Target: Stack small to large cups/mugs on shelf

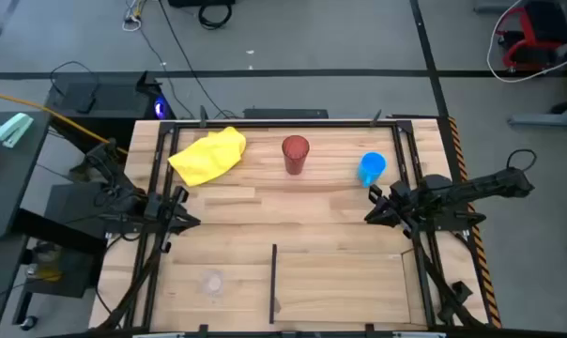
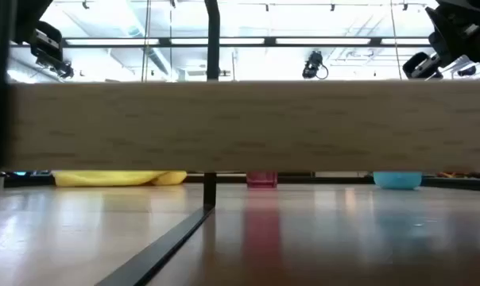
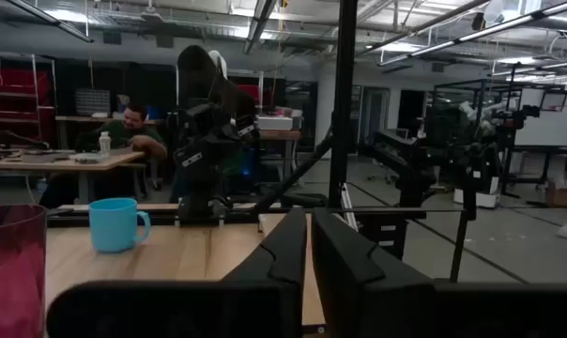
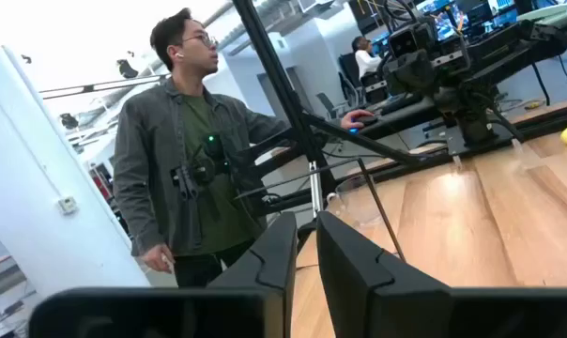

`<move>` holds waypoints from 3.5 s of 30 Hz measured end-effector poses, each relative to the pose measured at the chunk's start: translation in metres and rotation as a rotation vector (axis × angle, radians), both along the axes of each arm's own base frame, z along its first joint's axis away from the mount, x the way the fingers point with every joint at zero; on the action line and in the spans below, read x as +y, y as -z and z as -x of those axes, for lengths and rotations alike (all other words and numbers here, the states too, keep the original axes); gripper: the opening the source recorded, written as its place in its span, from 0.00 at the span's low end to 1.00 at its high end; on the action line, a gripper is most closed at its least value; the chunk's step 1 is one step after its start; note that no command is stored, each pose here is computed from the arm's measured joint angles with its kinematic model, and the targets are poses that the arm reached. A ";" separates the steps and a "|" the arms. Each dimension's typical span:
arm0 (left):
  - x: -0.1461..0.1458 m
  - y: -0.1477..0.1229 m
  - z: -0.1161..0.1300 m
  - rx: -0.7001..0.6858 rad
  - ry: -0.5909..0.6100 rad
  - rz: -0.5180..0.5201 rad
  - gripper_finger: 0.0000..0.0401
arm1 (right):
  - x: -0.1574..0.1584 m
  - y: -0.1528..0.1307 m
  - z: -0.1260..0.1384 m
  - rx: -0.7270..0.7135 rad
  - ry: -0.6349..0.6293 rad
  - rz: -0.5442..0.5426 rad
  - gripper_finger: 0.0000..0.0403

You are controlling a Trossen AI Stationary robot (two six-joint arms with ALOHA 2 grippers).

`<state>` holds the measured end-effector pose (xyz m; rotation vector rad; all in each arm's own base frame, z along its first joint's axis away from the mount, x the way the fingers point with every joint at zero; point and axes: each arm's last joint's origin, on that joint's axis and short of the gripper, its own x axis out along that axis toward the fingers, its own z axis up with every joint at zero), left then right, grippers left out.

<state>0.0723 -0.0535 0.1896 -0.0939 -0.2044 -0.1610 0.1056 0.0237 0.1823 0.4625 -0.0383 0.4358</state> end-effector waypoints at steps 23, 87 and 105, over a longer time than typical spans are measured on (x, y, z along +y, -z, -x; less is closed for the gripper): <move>0.000 0.000 0.000 0.000 0.000 0.000 0.09 | 0.000 0.000 0.000 0.000 0.000 -0.001 0.14; 0.030 -0.054 0.027 -0.519 -0.092 0.406 0.08 | -0.025 -0.133 0.042 -0.612 0.676 -0.224 0.14; 0.021 -0.195 0.008 0.139 -0.549 0.239 0.11 | -0.025 -0.156 0.027 0.092 0.691 -0.215 0.14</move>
